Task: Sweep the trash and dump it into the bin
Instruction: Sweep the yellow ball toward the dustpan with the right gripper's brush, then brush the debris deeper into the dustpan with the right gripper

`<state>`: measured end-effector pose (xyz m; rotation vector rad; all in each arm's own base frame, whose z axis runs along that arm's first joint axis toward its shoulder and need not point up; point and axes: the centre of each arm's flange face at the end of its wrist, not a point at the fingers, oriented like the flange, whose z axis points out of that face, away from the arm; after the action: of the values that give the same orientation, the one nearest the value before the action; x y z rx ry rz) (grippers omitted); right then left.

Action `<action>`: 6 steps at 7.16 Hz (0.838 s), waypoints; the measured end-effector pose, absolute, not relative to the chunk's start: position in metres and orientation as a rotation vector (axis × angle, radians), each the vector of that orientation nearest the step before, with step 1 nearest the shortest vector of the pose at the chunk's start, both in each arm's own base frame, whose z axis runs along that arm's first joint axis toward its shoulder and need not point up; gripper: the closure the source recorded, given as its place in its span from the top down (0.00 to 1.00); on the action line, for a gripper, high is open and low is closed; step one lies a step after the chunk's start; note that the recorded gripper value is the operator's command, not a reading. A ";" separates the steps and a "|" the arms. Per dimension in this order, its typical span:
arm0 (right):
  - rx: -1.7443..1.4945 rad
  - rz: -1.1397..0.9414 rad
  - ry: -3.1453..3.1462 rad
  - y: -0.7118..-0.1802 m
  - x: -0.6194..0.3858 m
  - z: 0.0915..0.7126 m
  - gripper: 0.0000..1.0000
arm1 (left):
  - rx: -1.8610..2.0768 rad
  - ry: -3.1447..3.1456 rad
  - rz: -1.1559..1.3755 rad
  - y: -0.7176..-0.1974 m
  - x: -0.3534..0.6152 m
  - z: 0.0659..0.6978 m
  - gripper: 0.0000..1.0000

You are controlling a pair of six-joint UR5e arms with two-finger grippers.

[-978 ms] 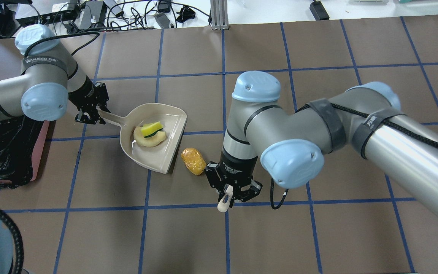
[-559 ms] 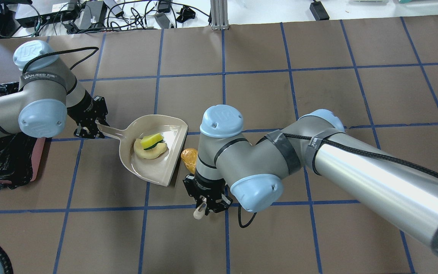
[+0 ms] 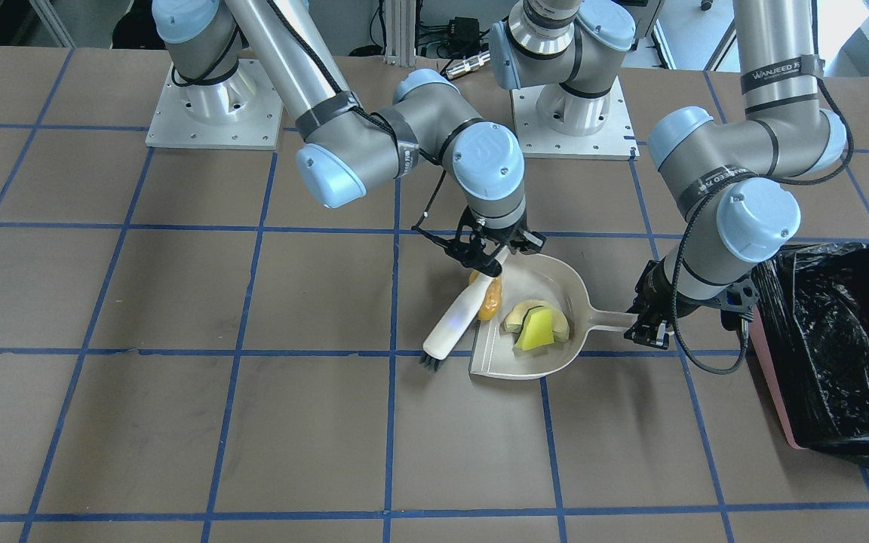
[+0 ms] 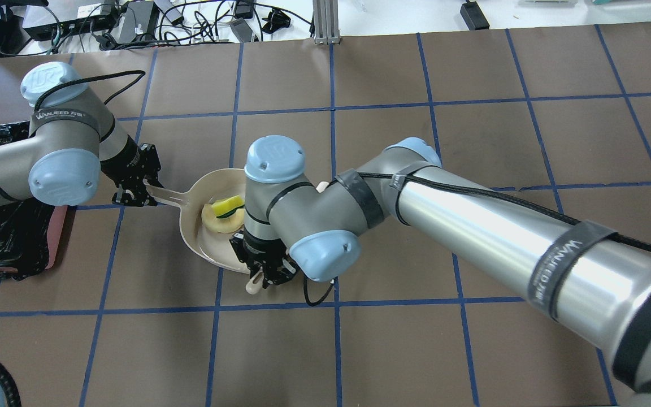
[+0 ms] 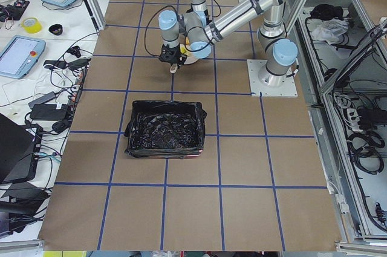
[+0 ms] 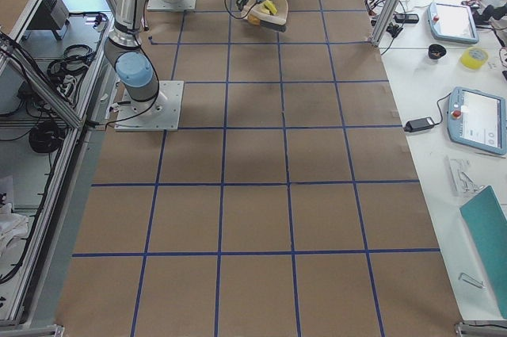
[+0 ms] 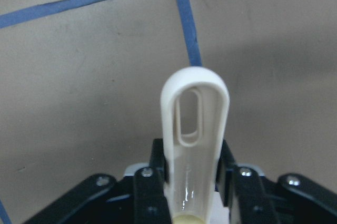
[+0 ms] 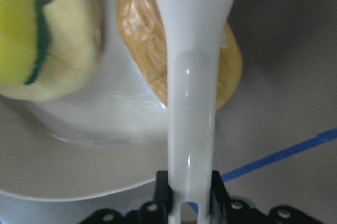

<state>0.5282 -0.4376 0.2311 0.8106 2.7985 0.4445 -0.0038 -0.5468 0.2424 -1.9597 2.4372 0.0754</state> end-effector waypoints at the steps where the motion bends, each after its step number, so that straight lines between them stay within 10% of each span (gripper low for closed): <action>1: 0.795 0.448 2.798 -0.452 0.545 0.237 0.00 | -1.961 2.439 0.073 -0.548 -0.005 0.243 0.00; 6: 0.722 0.464 2.946 -0.452 0.519 0.293 0.00 | -2.026 2.423 -0.015 -0.558 -0.009 0.254 0.00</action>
<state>0.5193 -0.4518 0.2927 0.7221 2.9463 0.4638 -0.0094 -0.5576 0.2536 -2.0265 2.4226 -0.0150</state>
